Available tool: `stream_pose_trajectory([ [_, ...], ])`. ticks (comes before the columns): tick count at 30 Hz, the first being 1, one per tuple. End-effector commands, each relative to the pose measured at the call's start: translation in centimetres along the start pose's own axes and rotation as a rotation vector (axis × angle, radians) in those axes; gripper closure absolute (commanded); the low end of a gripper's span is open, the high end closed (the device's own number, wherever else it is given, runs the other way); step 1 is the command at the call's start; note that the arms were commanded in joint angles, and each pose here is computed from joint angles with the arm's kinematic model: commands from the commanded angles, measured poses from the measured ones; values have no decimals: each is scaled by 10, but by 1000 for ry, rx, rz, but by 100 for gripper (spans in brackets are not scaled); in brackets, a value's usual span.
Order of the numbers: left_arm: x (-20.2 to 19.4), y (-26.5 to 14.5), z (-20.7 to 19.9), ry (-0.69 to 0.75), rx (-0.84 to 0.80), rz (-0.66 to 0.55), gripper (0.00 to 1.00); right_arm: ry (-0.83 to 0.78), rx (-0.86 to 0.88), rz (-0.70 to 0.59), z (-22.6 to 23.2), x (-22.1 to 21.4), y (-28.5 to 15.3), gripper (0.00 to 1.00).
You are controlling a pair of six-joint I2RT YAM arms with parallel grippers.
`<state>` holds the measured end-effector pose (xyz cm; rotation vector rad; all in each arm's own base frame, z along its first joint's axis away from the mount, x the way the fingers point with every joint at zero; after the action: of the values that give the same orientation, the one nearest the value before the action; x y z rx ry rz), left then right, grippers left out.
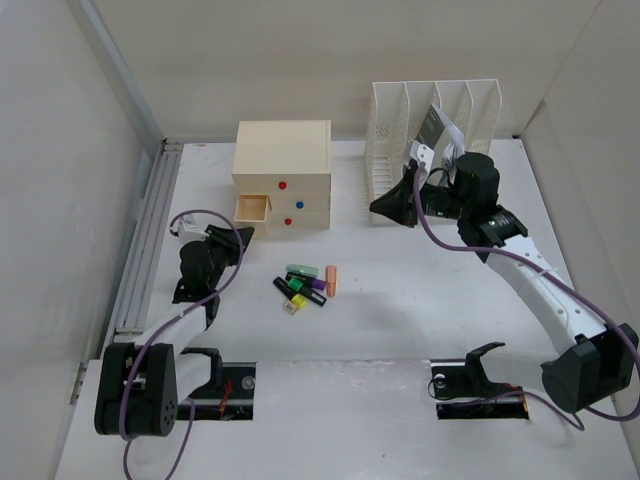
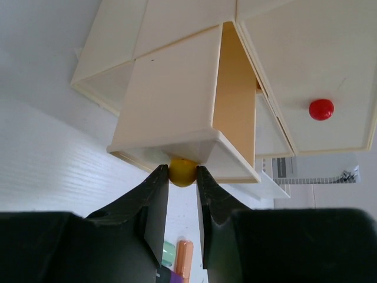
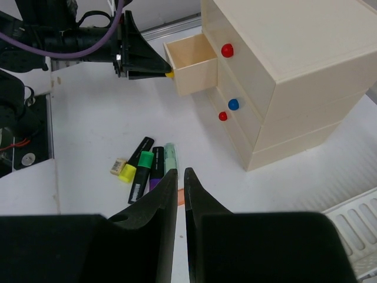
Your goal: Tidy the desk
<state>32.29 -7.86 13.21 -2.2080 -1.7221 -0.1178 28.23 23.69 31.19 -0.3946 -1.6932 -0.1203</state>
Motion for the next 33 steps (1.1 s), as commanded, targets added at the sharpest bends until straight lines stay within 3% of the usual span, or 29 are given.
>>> stream_pose_trajectory([
  [1,4,-8,-4,15,-11,-24,98,-35,12,-45,-3,11,2,85],
  [3,4,-9,-4,15,-8,-23,96,-35,12,-45,-3,11,2,85],
  [4,4,-9,1,11,13,-25,84,-35,12,-45,-3,11,2,85],
  [7,5,-8,1,34,26,-21,73,-35,12,-45,-3,11,2,85],
  [8,4,-7,4,32,38,-17,55,-26,12,-45,-2,11,2,85],
  [12,5,-4,3,30,49,-13,33,-26,12,-45,-2,11,2,85],
  [16,1,-6,1,28,52,13,28,-26,12,-45,-2,11,2,85],
  [23,-9,-42,-19,45,19,21,26,-34,24,-37,-2,4,4,85],
  [24,-12,-49,-13,40,50,32,26,-43,36,-35,-2,2,5,83],
  [28,-8,-85,-52,89,-55,16,25,-155,145,6,24,-4,20,67],
  [29,-6,-91,-59,91,-65,12,25,-121,177,37,34,-13,24,64],
  [30,-4,-97,-66,118,-78,7,25,-214,202,40,37,-9,29,62],
  [33,7,-117,-99,204,-89,-11,35,-344,317,134,69,-33,57,52],
])
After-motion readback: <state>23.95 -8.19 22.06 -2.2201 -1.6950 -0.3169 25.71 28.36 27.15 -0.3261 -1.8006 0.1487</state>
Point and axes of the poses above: each gripper's point midway between its finger pads, its own y axis out along the fingers, its own z axis along the line the jaws close on, x = y × z, the point moved 1 cm from there along -y, back along the fingers, and after that the axes turned 12 degrees about -y, right-handed, at the moved point
